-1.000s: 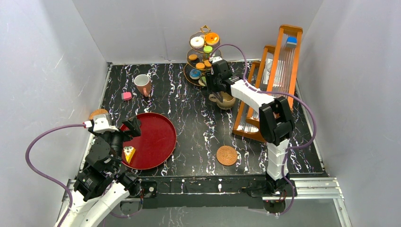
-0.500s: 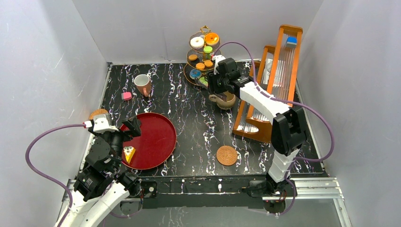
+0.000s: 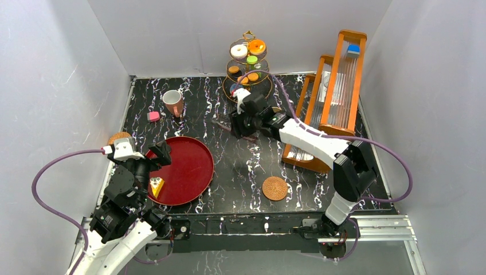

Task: Serve the afternoon tea

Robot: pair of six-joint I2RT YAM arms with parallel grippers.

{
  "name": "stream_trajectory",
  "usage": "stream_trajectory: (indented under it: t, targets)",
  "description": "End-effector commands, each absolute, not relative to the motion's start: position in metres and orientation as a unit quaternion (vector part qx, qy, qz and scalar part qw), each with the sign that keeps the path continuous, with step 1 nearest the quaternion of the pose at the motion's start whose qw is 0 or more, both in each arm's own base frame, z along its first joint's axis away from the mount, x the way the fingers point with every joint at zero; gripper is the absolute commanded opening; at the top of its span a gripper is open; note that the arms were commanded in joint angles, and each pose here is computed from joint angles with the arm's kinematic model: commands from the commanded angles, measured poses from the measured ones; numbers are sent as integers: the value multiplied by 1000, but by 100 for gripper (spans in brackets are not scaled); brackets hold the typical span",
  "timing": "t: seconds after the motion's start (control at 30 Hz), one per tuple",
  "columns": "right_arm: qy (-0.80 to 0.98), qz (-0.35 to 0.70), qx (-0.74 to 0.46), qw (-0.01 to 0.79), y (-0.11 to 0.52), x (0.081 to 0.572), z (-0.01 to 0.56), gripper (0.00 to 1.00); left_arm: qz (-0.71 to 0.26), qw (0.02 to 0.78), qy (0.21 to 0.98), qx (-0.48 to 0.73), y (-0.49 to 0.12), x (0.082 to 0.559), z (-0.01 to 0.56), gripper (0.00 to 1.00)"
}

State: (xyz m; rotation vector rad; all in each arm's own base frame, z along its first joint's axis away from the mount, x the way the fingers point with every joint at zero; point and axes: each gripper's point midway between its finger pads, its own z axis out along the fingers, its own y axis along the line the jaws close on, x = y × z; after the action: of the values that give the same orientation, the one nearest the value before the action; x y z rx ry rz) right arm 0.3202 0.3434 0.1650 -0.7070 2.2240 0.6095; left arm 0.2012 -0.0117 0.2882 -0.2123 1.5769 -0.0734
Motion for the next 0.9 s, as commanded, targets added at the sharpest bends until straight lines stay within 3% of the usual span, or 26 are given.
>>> stream_trajectory:
  t: [0.0, 0.53, 0.87]
  targets:
    - [814, 290, -281, 418, 385, 304, 208, 53, -34, 702, 704, -99, -14, 204, 291, 92]
    - [776, 277, -387, 415, 505, 238, 168, 53, -67, 708, 687, -153, -1, 190, 322, 92]
    - [775, 272, -407, 400, 543, 234, 136, 55, -86, 711, 680, -158, 2, 181, 348, 92]
